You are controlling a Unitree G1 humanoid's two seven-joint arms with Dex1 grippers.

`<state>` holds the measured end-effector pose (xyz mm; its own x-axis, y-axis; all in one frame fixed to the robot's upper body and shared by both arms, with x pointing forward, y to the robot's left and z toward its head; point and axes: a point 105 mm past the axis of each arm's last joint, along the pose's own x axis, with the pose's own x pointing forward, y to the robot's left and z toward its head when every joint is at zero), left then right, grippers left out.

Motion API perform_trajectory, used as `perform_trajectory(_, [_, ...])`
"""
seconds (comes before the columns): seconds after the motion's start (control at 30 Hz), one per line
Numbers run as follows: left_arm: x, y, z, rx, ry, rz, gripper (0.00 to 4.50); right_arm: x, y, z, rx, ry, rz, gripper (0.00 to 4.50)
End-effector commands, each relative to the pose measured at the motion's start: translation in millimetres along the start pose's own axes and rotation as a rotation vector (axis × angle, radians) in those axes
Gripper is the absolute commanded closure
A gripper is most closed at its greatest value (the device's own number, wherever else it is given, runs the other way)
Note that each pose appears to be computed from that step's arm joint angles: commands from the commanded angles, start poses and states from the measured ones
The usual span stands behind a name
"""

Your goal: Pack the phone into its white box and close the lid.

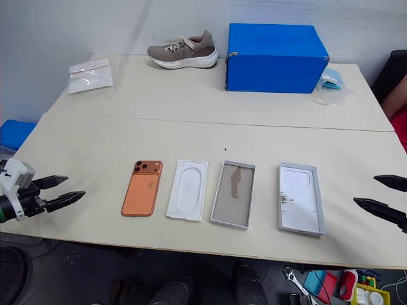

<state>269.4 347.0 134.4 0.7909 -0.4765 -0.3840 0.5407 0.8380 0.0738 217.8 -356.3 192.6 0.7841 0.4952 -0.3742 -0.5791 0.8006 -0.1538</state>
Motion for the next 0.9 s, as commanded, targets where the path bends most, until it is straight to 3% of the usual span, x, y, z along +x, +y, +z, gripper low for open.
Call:
perform_trajectory(0.03, [-1.8,-1.7,15.1,0.057,-0.028,-0.009,0.01,-4.6,-2.3,5.7,-0.02,-0.016,-0.013,0.0])
perform_trajectory(0.67, [7.7,-9.0,12.7,0.026,0.011,-0.036,0.01,-4.9,-1.9,6.9,-0.058,-0.012,-0.034,0.0])
perform_trajectory(0.77, [15.5,-24.2,21.2,-0.029,0.003,-0.107,0.01,2.3,8.2,17.2,-0.108,-0.035,-0.002,0.0])
perform_trajectory(0.9, [21.9,-55.3,31.4,-0.081,0.012,-0.267,0.01,17.3,43.3,32.7,-0.126,-0.06,0.14,0.0])
